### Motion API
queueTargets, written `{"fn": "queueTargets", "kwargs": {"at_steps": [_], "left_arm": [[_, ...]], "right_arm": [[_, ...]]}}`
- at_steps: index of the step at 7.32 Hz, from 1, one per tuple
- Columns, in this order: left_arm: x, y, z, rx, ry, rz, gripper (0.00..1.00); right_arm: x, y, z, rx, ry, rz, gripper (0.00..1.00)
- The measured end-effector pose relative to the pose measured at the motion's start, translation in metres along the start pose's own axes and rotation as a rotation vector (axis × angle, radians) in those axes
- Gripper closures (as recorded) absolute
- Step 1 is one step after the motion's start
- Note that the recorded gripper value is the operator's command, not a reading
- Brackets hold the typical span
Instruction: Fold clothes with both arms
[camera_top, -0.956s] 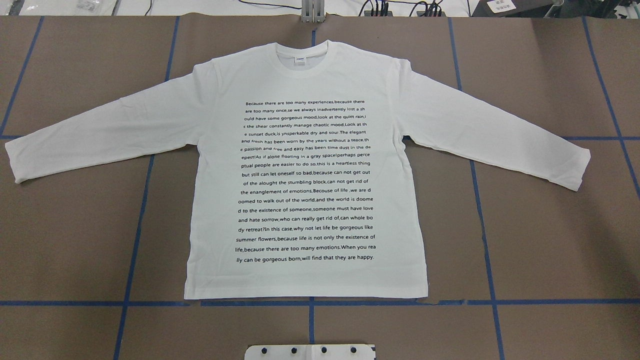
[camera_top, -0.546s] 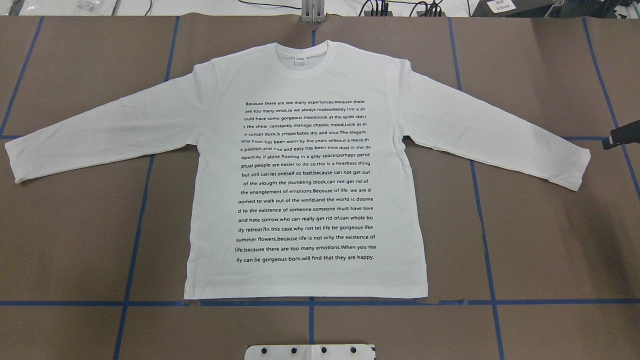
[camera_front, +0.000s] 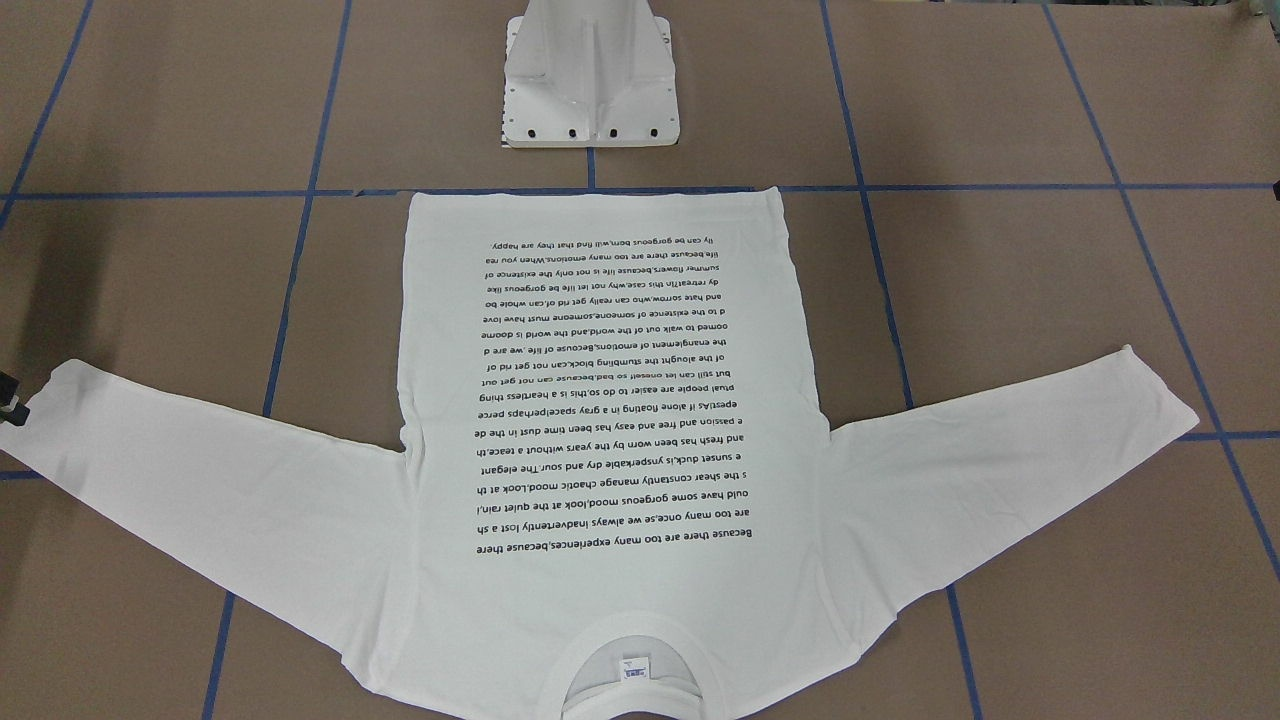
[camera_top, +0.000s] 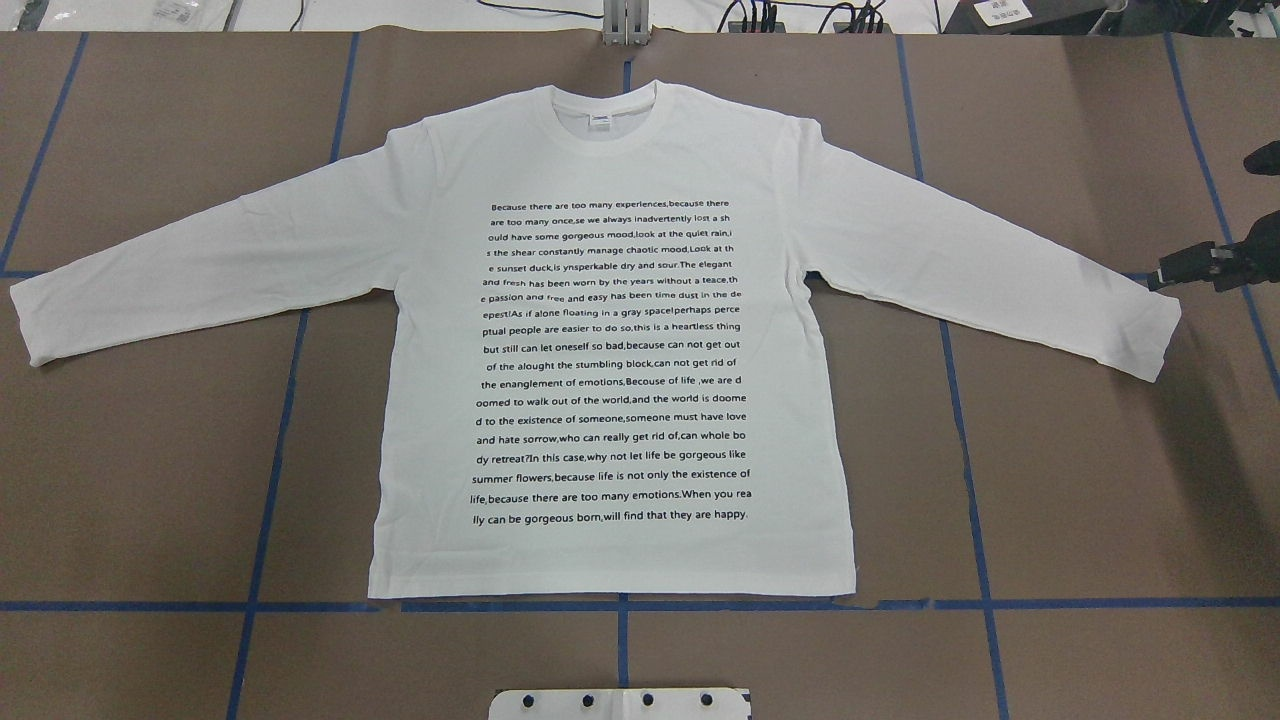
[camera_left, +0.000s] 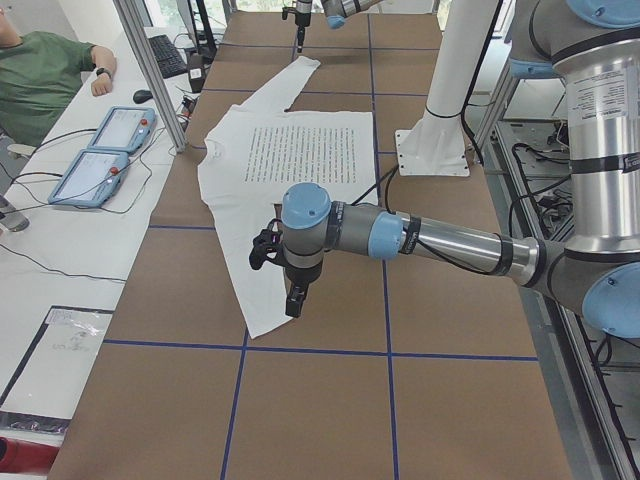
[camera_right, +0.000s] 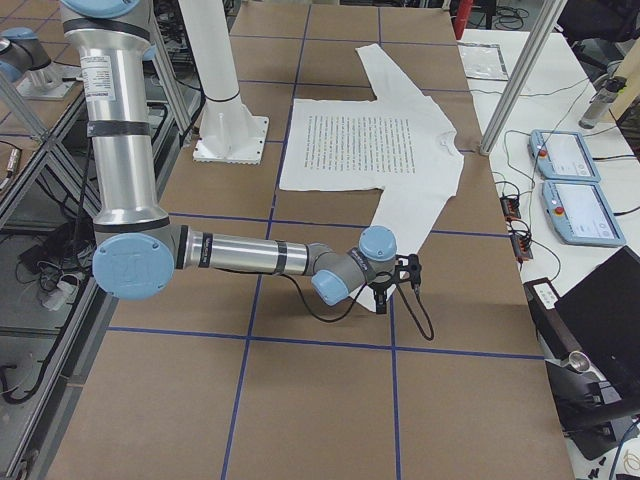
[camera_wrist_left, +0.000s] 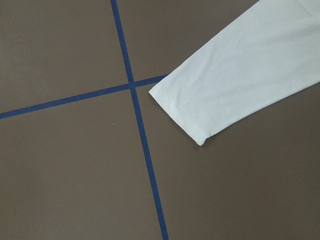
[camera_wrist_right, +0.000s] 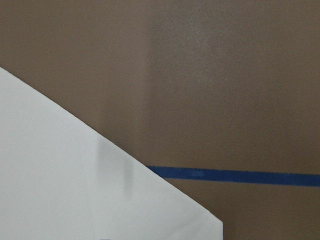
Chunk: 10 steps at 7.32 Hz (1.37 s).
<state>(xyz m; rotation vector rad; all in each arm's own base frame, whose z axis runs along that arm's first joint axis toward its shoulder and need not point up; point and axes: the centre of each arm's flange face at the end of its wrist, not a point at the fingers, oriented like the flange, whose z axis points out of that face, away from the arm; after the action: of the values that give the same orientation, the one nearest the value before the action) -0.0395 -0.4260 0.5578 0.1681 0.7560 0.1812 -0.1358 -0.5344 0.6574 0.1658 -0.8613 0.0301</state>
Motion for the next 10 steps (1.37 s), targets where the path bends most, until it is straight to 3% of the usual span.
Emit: {"fn": "queueTargets", "kwargs": {"at_steps": [4,5,6,9,10], "left_arm": [[0.0,0.0,0.0,0.002,0.0,0.002,0.0],[0.0,0.0,0.0,0.003,0.0,0.002,0.0],[0.0,0.0,0.0,0.003,0.0,0.003,0.0],[0.0,0.0,0.0,0.003,-0.001,0.003,0.0],[0.0,0.0,0.0,0.002,-0.001,0.002,0.0]], "right_arm": [[0.006,0.007,0.027,-0.032,0.038,0.004,0.09],[0.012,0.011,0.03,-0.04,0.044,0.011,0.16],[0.014,0.014,0.032,-0.045,0.047,0.015,0.34],[0.016,0.014,0.035,-0.052,0.05,0.018,0.4],[0.015,0.014,0.035,-0.052,0.049,0.018,0.57]]}}
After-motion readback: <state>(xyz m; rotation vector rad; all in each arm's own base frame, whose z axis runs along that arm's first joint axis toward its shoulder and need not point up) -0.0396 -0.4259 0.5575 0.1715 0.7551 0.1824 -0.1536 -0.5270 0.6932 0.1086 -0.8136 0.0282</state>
